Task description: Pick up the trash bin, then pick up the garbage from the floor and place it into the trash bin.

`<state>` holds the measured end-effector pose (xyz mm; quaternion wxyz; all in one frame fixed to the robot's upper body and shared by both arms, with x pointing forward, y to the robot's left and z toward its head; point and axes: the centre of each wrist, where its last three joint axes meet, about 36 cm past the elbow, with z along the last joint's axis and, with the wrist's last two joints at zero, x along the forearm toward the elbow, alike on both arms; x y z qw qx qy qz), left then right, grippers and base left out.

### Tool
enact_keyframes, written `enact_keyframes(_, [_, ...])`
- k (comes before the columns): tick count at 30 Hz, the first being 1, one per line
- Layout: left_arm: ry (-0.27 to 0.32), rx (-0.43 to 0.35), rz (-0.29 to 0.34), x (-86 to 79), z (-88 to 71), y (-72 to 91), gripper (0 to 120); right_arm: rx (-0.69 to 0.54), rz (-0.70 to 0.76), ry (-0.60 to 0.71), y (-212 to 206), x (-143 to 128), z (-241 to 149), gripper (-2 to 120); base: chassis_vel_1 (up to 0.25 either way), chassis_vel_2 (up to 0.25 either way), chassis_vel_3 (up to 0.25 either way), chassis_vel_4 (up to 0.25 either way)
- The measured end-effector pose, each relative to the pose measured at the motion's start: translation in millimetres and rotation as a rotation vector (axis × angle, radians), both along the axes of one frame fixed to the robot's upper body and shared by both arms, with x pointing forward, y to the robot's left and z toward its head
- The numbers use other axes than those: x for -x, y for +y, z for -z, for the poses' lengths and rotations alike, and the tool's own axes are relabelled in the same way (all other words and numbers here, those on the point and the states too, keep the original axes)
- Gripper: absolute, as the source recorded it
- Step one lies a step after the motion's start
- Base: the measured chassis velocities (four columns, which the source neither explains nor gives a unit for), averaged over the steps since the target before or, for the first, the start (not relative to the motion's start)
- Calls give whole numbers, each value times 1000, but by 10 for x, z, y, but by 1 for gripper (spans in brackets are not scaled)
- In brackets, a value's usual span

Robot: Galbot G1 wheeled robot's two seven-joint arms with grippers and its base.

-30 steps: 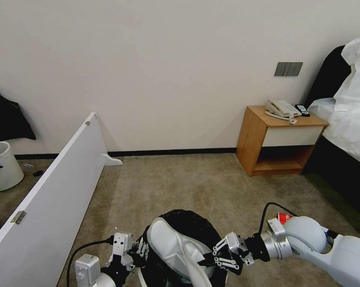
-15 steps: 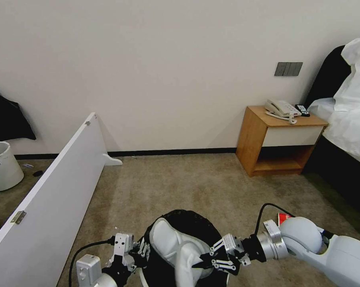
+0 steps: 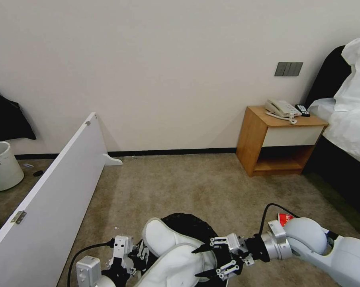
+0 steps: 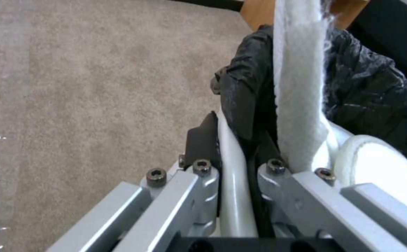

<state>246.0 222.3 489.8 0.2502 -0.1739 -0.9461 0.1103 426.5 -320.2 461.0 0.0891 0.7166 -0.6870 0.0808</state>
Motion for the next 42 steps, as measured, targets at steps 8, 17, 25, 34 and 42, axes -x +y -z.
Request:
enact_keyframes(8, [3,0,-31,87,-40,14,4,-193,305,-147,-126,37,33,99,0,0,0,0])
enact_keyframes(17, [4,-4,-38,106,-50,26,4,-228,724,-280,-386,214,177,100,0,0,0,0])
enact_keyframes(25, [20,-19,-26,100,6,45,4,-247,1191,-267,-670,724,658,100,0,0,0,0])
enact_keyframes(34, [23,-9,-24,86,31,72,4,-199,1464,-273,-893,1420,1171,100,0,0,0,0])
enact_keyframes(42, [39,2,-25,84,109,58,4,-227,1550,-228,-640,1886,1660,100,0,0,0,0])
